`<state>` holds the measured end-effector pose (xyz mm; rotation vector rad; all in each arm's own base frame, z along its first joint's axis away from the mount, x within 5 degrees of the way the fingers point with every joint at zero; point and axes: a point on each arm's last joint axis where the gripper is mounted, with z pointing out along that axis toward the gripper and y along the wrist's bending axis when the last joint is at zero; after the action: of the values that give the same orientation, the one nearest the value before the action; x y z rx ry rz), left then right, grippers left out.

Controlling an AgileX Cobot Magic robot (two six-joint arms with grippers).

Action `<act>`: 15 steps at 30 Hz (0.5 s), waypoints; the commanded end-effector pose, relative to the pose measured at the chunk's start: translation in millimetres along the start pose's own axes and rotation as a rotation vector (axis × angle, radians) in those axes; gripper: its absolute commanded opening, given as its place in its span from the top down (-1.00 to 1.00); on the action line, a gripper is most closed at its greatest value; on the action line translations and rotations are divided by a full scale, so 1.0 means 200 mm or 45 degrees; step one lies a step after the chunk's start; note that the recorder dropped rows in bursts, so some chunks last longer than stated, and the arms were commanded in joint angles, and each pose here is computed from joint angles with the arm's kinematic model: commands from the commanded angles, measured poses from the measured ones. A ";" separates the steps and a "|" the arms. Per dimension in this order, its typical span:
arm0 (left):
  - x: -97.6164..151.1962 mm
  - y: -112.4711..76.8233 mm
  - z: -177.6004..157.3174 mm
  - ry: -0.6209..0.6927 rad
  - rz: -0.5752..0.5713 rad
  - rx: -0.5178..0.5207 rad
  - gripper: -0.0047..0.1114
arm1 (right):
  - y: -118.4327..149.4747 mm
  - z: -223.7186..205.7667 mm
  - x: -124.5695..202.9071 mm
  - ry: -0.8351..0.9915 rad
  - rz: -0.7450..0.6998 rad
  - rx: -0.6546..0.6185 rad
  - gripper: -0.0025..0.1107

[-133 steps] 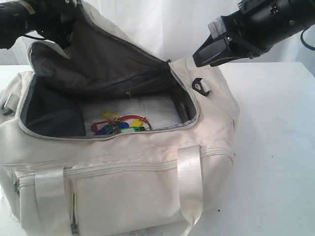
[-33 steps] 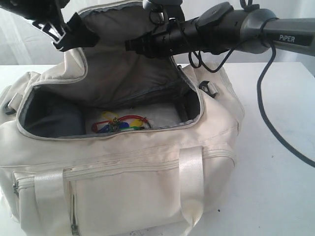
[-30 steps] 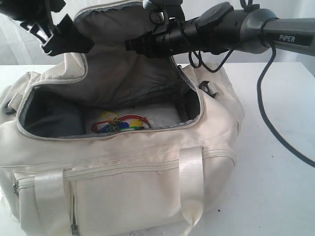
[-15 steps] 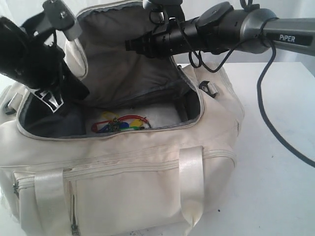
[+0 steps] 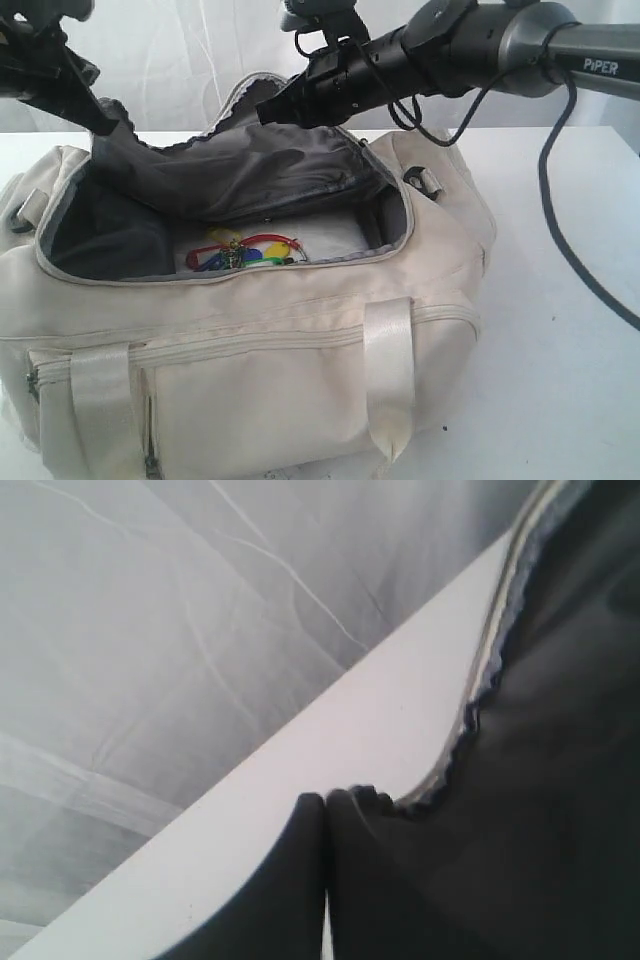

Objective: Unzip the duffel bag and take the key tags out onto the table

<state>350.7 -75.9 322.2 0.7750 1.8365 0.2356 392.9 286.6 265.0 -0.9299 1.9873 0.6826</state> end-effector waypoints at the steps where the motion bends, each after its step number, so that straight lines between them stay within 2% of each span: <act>1: -0.13 0.08 -0.29 -0.087 -0.179 -0.044 0.92 | 0.11 -0.19 -0.05 0.191 -0.199 -0.144 0.87; 4: -0.12 0.07 -0.44 0.021 -0.255 0.029 0.92 | 0.15 -0.23 -0.02 0.308 -0.227 -0.231 0.92; 8: -0.07 0.03 -0.57 0.225 -0.435 0.151 0.92 | 0.19 -0.21 0.01 0.377 -0.264 -0.273 0.91; 13: 0.01 -0.04 -0.64 0.514 -0.411 0.303 0.92 | 0.30 -0.12 0.06 0.448 -0.359 -0.327 0.66; 15: 0.03 -0.05 -0.65 0.588 -0.405 0.342 0.92 | 0.34 -0.07 0.10 0.480 -0.373 -0.350 0.46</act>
<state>239.4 -55.5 367.4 0.6155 2.3297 -0.0162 330.6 298.5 273.5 -1.5129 2.0503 0.6650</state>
